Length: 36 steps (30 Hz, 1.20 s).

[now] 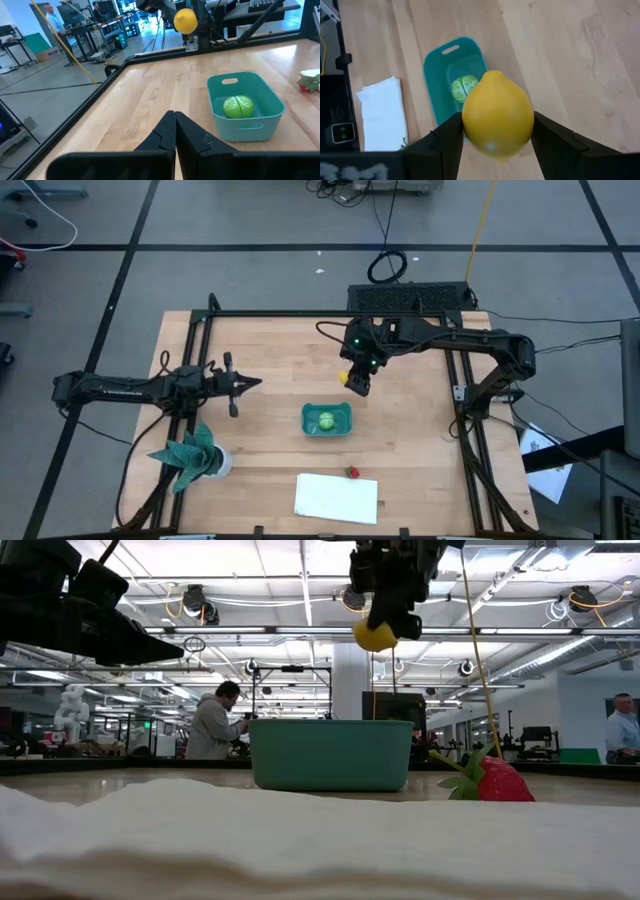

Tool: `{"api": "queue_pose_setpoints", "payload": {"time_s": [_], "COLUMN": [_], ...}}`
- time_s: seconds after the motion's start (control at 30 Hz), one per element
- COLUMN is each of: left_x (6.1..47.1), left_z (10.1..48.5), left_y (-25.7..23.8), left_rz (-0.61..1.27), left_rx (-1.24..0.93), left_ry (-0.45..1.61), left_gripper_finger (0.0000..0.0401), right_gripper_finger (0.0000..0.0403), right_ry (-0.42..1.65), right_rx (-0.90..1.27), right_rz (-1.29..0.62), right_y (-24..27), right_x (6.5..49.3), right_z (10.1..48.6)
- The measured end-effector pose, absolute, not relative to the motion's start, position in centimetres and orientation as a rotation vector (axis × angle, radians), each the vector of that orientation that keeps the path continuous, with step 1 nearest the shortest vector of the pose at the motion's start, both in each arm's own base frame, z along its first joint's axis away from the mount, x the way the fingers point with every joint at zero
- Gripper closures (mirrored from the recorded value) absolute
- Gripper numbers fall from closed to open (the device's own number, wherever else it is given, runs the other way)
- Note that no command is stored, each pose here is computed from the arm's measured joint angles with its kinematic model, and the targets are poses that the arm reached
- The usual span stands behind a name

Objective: Pick and placing Produce into tupperware
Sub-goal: Put the lemon into the green bin

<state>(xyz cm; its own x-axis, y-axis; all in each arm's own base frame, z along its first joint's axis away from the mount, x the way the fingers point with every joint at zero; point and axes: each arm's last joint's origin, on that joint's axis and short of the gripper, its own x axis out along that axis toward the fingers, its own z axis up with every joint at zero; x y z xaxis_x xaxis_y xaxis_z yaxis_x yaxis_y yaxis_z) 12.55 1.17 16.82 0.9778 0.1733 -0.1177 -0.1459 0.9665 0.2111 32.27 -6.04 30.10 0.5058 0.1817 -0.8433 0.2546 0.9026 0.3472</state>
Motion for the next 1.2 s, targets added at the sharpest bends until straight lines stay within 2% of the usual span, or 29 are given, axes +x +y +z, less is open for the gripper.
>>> {"api": "queue_pose_setpoints", "payload": {"time_s": [0.87,1.2], "left_x": [12.5,12.5], "left_z": [16.8,16.8], "left_y": [1.2,1.2], "left_rz": [0.163,0.163], "left_rx": [0.201,0.199], "left_ry": [0.136,0.136], "left_gripper_finger": [0.0400,0.0400], "right_gripper_finger": [0.0211,0.0211], "right_ry": [0.962,0.964], "right_rx": [0.375,0.387], "right_rz": [0.072,0.078], "right_y": [-2.8,-2.3], "right_x": [33.5,34.1], "right_z": [31.9,30.7]}}
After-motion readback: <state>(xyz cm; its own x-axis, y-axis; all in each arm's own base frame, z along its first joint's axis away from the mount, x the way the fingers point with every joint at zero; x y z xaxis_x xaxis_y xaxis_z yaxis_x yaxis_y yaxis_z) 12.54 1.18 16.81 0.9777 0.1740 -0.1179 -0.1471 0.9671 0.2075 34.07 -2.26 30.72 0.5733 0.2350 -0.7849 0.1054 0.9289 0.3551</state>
